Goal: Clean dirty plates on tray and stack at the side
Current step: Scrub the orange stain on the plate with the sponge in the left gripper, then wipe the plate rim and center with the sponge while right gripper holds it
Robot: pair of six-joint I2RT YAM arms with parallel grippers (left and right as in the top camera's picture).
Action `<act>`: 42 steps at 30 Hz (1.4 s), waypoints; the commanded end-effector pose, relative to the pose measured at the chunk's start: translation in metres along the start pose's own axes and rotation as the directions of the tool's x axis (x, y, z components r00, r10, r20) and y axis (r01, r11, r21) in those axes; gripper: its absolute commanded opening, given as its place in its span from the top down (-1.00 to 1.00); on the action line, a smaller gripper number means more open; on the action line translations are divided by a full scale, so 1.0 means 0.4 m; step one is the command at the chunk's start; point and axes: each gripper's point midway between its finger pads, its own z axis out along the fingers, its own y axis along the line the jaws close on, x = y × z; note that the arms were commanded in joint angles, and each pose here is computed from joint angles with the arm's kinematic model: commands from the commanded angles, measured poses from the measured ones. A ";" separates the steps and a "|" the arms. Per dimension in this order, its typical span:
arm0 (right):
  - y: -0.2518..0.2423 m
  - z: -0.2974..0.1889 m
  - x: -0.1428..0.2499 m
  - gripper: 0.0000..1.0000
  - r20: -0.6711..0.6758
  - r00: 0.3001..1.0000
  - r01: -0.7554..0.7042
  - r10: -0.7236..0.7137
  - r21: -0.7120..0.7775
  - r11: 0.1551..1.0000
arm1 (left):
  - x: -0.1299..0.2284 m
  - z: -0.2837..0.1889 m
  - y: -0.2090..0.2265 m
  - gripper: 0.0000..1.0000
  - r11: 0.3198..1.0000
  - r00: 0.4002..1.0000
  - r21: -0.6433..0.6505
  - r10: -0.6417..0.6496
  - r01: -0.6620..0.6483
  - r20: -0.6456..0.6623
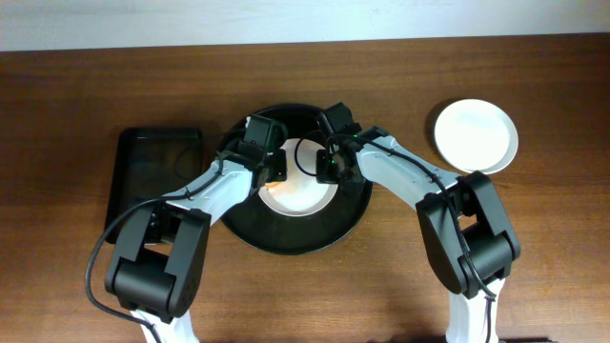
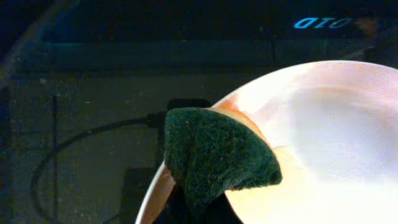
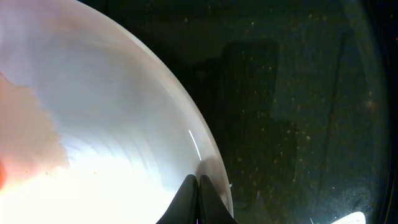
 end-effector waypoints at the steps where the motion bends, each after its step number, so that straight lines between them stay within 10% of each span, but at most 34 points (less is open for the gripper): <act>1: -0.071 0.064 0.048 0.92 -0.071 0.997 -0.026 0.032 0.092 0.995 | 0.055 0.030 0.085 1.00 0.989 0.998 -0.142 0.025 -0.033 -0.060; 11: -0.071 0.064 0.049 0.92 -0.072 0.997 -0.025 0.032 0.092 0.995 | -0.139 -0.243 0.177 1.00 0.932 0.971 -0.357 0.021 0.068 0.240; 21: -0.071 0.064 0.049 0.92 -0.073 0.997 -0.025 0.032 0.093 0.995 | -0.030 -0.210 -0.033 1.00 0.983 0.992 0.139 -0.124 0.123 -0.005; 42: -0.071 0.064 0.050 0.93 -0.074 0.997 -0.025 0.032 0.093 0.995 | 0.128 0.018 0.029 0.99 0.981 0.980 -0.143 -0.151 0.132 -0.128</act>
